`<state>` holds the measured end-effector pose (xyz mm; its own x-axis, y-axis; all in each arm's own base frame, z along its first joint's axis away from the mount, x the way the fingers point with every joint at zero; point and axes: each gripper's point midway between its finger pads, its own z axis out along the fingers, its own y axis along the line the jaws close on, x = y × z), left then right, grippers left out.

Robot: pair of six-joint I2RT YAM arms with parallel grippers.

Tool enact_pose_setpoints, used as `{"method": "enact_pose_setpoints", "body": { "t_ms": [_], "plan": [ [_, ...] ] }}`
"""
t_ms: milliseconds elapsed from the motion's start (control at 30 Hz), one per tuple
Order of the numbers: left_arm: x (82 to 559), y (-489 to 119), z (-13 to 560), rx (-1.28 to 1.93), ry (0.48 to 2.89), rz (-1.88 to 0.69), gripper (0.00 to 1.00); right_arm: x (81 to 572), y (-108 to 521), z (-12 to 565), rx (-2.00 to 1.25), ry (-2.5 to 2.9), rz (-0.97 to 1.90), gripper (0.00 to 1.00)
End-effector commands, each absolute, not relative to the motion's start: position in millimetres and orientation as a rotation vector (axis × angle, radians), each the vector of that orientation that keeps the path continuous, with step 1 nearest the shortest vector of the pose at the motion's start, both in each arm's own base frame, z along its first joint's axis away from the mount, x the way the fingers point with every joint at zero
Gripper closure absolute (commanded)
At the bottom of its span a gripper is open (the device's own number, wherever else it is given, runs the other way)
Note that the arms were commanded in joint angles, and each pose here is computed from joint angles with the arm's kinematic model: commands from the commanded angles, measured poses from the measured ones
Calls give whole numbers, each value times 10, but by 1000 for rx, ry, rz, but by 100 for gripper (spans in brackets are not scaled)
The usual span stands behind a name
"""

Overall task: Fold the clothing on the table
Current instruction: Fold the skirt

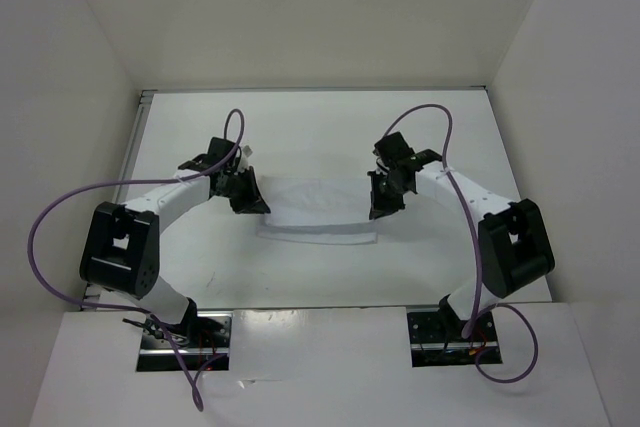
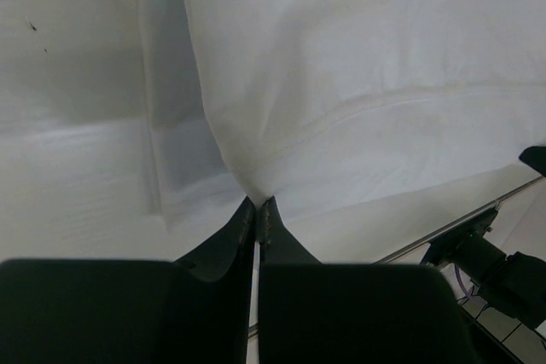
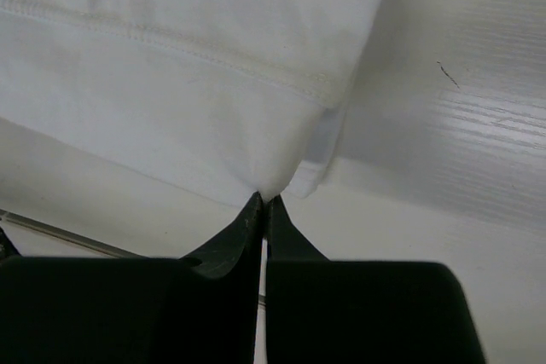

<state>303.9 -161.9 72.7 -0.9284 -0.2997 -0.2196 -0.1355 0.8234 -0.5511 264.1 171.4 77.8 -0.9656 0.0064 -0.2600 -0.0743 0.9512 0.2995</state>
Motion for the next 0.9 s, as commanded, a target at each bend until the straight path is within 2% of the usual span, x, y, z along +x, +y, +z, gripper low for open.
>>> {"method": "enact_pose_setpoints", "body": {
  "t_ms": [0, 433, 767, 867],
  "plan": [
    [2909, -1577, 753, -286, 2740, -755, 100, 2651, 1586, 777, -46, 2856, 312, 100],
    [2846, -1245, 630, -278, 2813, -520, 100, 2595, 1580, 573, -73, 2902, 145, 100],
    [2723, -1230, 719, -253, 2831, -526, 100, 2544, 1620, 564, -110, 2905, 97, 100],
    [2678, -1213, 738, -227, 2831, -522, 91, 2524, 1651, 551, -136, 2911, 78, 100]
  ]
}}
